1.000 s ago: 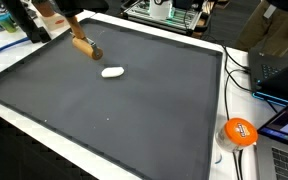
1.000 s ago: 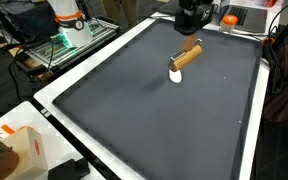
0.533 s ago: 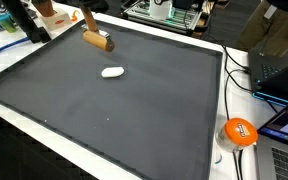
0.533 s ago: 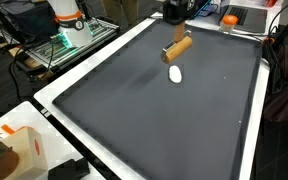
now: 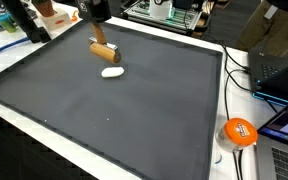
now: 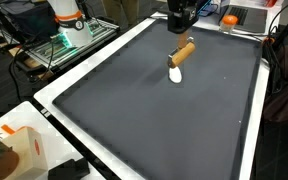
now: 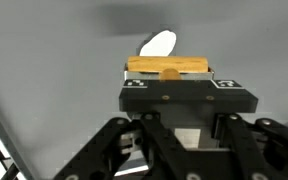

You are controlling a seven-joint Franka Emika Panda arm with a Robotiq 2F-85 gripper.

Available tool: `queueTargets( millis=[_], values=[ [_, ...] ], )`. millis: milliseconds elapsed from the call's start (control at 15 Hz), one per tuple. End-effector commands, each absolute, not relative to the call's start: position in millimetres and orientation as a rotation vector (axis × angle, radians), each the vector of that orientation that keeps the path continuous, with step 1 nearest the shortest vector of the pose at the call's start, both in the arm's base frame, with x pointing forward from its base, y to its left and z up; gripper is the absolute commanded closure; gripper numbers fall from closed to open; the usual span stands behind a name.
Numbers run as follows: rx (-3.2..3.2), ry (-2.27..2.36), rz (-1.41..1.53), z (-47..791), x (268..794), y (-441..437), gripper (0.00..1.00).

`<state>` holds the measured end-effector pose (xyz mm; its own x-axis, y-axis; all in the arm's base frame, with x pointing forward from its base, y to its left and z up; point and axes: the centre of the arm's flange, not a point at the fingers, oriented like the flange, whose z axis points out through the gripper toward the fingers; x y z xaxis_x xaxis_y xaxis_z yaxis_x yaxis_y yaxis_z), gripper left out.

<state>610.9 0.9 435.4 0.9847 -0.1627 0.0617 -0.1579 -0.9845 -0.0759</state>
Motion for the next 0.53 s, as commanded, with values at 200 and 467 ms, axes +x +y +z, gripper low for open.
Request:
queueTargets(
  millis=[200,467],
  values=[
    [-3.054,0.258,-0.211,435,605,4,0.78],
    [-3.052,0.249,-0.194,433,614,2,0.78]
  ],
)
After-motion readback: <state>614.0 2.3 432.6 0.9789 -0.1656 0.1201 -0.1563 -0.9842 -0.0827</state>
